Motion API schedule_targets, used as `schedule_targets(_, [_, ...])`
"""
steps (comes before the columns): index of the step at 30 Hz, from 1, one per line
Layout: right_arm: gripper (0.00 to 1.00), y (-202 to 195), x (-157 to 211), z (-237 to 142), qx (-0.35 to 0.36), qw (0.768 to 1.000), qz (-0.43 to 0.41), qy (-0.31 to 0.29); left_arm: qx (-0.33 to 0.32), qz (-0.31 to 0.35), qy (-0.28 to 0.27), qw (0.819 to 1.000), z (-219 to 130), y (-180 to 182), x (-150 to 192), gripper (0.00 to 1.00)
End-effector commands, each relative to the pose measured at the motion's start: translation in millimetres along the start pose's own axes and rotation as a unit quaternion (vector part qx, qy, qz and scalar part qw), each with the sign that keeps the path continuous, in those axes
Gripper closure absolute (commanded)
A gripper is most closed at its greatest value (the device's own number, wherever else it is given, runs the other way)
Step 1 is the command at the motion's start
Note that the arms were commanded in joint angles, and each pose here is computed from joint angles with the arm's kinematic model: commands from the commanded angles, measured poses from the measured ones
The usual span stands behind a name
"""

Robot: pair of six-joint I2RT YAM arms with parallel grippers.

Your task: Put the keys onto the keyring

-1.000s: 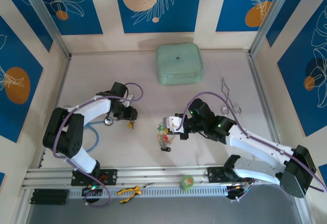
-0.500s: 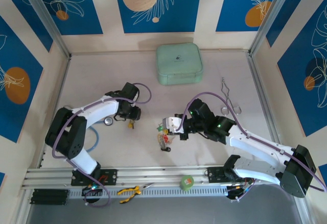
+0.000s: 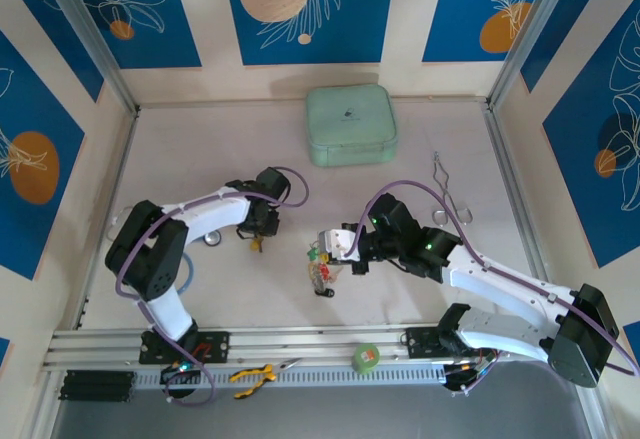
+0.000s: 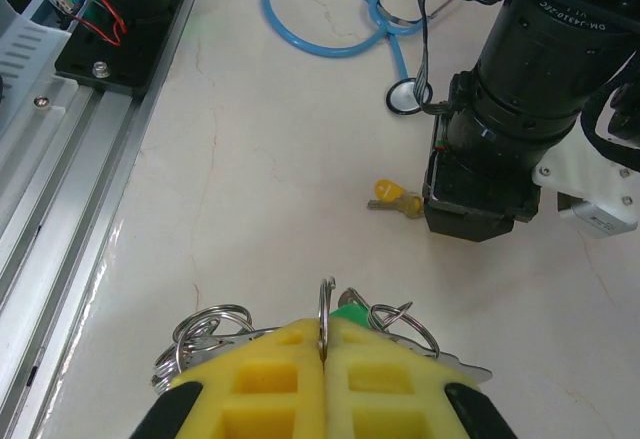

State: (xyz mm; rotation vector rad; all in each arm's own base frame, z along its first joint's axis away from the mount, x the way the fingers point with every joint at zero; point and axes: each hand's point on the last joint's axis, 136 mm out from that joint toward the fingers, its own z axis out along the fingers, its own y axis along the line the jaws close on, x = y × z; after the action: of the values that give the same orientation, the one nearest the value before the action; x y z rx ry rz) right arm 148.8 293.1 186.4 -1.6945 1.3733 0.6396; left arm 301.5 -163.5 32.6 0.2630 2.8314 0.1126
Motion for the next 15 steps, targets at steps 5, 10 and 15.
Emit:
schedule_targets(5, [1.00, -2.6, -15.0, -3.9, 0.002, 1.000, -0.019, -0.019, -0.023, 0.006, 0.006, 1.000, 0.5, 1.2, 1.5, 0.72])
schedule_targets(10, [1.00, -2.8, -15.6, -4.6, 0.003, 1.000, -0.018, -0.020, -0.021, 0.008, 0.007, 1.000, 0.4, -0.4, 2.0, 0.74])
schedule_targets(15, [1.00, -2.9, -15.7, -5.6, 0.005, 1.000, -0.021, -0.019, -0.023, 0.007, 0.012, 1.000, 1.4, 0.3, 5.1, 0.75])
